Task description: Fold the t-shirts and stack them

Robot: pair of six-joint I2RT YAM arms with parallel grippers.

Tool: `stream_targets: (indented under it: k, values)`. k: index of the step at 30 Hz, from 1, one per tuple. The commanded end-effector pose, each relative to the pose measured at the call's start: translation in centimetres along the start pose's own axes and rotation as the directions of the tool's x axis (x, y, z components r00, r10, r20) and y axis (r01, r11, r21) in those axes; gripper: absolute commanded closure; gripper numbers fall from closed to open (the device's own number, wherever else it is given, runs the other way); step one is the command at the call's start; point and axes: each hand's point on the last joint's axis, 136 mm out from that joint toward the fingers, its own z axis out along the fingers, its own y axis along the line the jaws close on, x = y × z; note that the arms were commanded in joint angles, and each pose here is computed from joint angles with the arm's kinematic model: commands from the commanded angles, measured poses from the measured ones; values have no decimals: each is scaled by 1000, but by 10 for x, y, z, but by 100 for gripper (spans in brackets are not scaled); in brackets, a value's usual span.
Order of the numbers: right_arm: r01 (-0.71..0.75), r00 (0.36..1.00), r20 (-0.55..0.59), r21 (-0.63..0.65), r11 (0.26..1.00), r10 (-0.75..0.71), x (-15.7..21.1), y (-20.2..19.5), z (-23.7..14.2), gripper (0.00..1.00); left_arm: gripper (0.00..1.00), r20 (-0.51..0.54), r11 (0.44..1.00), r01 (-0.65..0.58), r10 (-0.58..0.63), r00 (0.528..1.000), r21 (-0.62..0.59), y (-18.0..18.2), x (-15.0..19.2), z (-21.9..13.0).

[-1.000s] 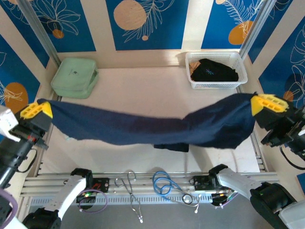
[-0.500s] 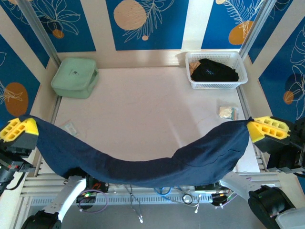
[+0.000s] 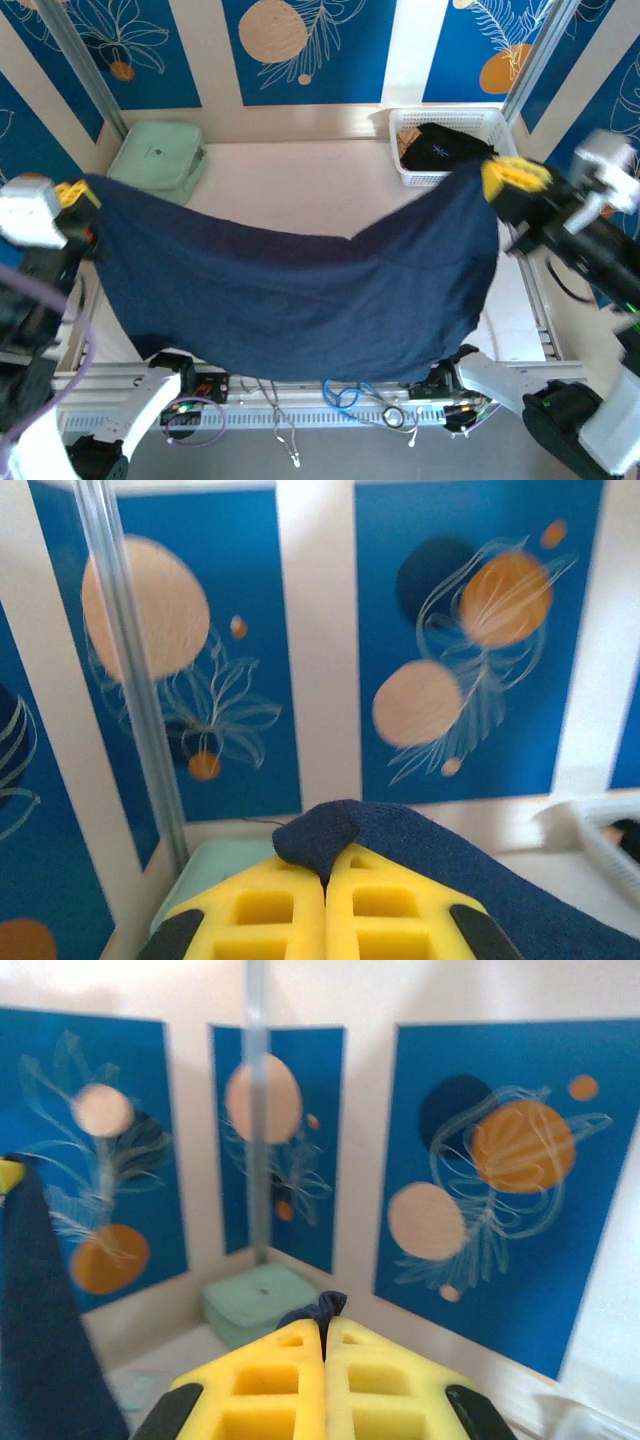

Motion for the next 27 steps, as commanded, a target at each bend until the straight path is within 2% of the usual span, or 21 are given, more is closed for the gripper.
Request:
stream_targets:
  k: [1,8,14,17,20,27]
  values:
    - [89,993,-98,176,980,-73,28,-62,97,100,100,-52,991,-73,67,996,-117,8,22,74]
    - [34,962,-269,245,969,35,117,-173,247,100,100,-188,969,-167,132,973,-180,1,90,217]
    - [44,920,-386,262,964,63,227,-243,337,100,100,-298,960,-181,113,948,-212,5,173,319]
    - [67,897,-438,269,961,60,287,-264,365,100,100,-355,957,-176,85,931,-232,11,220,357]
    - [62,887,-456,261,963,66,325,-272,381,100,100,-388,955,-173,69,919,-240,15,256,384]
    - [23,874,-474,259,966,106,359,-279,392,100,100,-457,962,-178,65,887,-207,13,308,416]
